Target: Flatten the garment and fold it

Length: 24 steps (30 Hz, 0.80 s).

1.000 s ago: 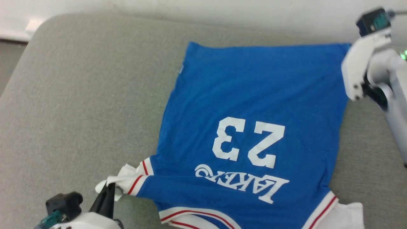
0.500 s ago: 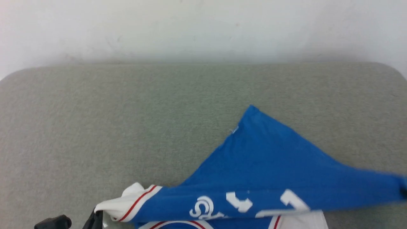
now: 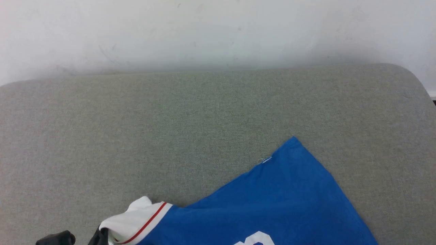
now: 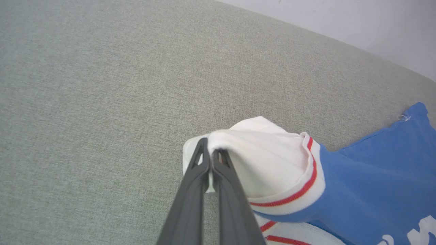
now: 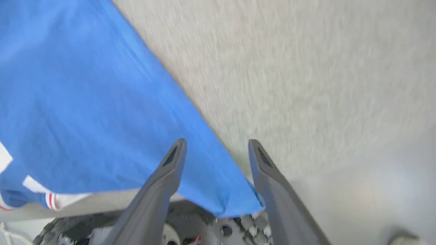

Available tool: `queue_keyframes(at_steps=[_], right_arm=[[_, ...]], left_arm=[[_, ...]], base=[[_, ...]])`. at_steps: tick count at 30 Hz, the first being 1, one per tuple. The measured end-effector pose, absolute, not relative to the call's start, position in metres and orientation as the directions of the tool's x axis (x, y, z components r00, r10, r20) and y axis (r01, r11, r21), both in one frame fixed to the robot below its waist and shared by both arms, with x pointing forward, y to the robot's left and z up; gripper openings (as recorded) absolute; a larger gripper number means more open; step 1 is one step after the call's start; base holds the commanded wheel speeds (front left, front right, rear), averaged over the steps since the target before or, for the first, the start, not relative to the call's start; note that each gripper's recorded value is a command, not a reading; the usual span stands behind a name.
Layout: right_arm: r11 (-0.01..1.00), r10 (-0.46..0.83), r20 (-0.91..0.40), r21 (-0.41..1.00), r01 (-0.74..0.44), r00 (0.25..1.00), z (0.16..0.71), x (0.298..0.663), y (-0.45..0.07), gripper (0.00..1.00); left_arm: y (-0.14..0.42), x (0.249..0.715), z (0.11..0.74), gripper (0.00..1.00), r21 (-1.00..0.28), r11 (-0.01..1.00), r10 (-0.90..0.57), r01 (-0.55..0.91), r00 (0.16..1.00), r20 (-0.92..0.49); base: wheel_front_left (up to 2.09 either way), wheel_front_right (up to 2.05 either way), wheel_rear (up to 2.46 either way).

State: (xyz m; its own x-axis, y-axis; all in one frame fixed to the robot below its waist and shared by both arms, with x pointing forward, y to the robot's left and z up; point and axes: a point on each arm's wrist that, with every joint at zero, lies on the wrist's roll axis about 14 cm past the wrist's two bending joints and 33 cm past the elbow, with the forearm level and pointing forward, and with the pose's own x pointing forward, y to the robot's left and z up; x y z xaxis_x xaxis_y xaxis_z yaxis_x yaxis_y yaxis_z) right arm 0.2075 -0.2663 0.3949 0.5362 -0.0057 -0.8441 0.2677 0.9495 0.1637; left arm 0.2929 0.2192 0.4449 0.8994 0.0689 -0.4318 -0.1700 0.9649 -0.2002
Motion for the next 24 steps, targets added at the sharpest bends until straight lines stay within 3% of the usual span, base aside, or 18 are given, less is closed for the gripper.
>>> queue_keyframes(at_steps=[5, 9, 16, 24], right_arm=[[0.976, -0.067, -0.558, 0.134, 0.17, 0.827, 0.452, 0.292, -0.271, 1.0], [0.981, -0.027, -0.332, 0.175, 0.09, 0.943, 0.482, 0.358, -0.252, 1.0], [0.97, 0.184, -0.452, 0.224, -0.089, 0.873, 0.441, 0.419, -0.188, 1.0], [0.937, 0.346, -0.676, 0.22, -0.27, 0.65, 0.398, 0.441, -0.127, 1.0]], left_arm=[[0.219, 0.295, 0.442, 0.0, -0.199, 0.964, 0.072, -0.176, 0.894, -0.443], [0.216, 0.302, 0.441, 0.0, -0.203, 0.964, 0.064, -0.172, 0.891, -0.449], [0.209, 0.317, 0.439, 0.0, -0.219, 0.962, 0.05, -0.164, 0.893, -0.448], [0.206, 0.325, 0.434, 0.0, -0.24, 0.957, 0.04, -0.163, 0.892, -0.45]], base=[[0.0, 0.0, 0.0], [0.0, 0.0, 0.0], [0.0, 0.0, 0.0], [0.0, 0.0, 0.0]])
